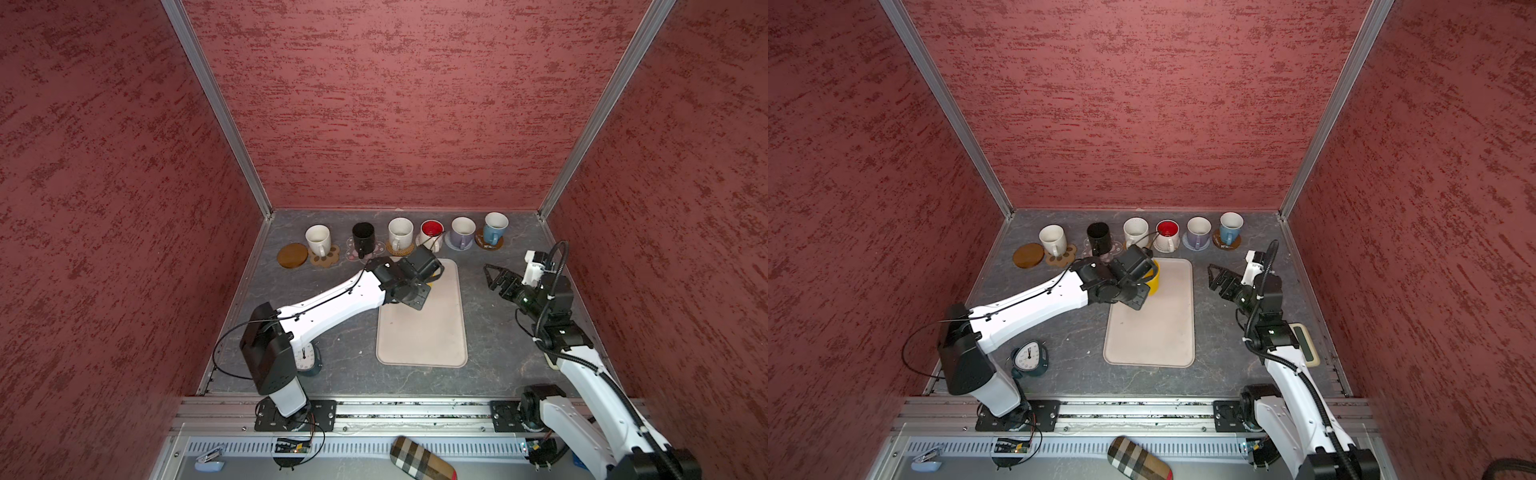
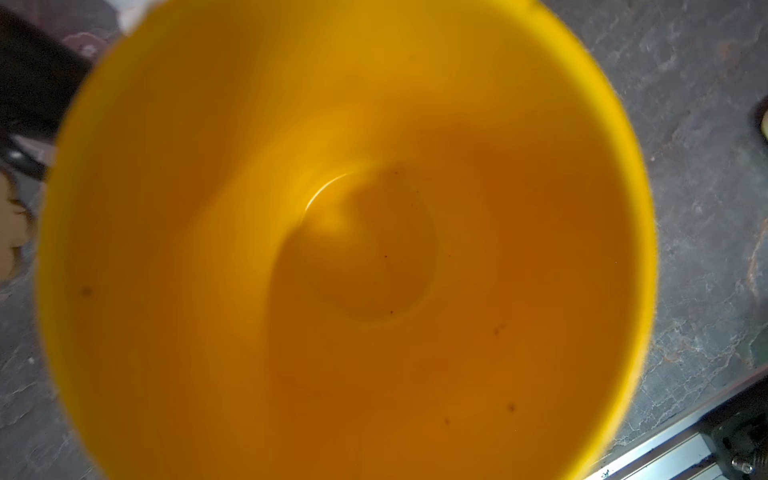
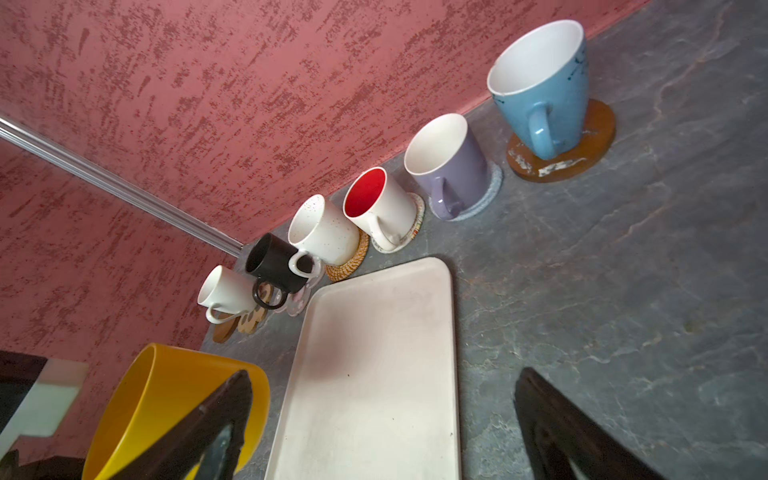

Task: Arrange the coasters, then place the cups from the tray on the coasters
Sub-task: 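Lift the yellow mug and carry it toward the round wooden coaster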

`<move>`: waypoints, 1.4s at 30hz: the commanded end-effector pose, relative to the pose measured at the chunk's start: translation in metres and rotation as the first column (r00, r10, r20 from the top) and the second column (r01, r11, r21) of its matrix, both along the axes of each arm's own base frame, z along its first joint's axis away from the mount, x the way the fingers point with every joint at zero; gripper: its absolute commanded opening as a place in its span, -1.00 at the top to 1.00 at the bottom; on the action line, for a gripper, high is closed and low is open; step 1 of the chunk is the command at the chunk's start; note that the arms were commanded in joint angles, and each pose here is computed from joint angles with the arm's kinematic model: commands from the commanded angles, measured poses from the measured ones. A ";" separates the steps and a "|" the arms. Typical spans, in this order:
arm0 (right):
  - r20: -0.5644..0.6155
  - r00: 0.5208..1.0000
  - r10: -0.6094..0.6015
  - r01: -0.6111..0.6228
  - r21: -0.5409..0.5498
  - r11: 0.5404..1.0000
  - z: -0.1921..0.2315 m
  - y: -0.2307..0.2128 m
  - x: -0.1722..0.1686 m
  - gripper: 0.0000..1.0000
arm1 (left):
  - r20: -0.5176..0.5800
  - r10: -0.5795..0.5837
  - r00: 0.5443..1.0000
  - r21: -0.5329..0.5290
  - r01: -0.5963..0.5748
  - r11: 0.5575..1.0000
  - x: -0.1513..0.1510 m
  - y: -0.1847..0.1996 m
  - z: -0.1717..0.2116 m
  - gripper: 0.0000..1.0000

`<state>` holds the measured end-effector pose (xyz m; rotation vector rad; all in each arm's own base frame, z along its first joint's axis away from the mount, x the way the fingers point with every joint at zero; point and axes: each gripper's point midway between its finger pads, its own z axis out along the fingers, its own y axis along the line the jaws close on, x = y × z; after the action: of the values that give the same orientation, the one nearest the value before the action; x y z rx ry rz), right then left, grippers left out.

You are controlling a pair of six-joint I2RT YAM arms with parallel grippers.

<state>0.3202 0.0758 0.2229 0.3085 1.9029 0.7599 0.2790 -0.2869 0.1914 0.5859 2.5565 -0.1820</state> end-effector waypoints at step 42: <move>0.147 0.880 0.451 -0.456 -0.002 0.890 0.022 0.221 0.125 -0.98 | 0.076 0.785 0.615 -0.199 -0.762 0.616 0.132 0.324 0.033 1.00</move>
<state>0.4409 0.2859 0.2176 -0.1221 1.9392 1.0557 0.3776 0.0235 0.1901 -0.5720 2.5441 -0.0241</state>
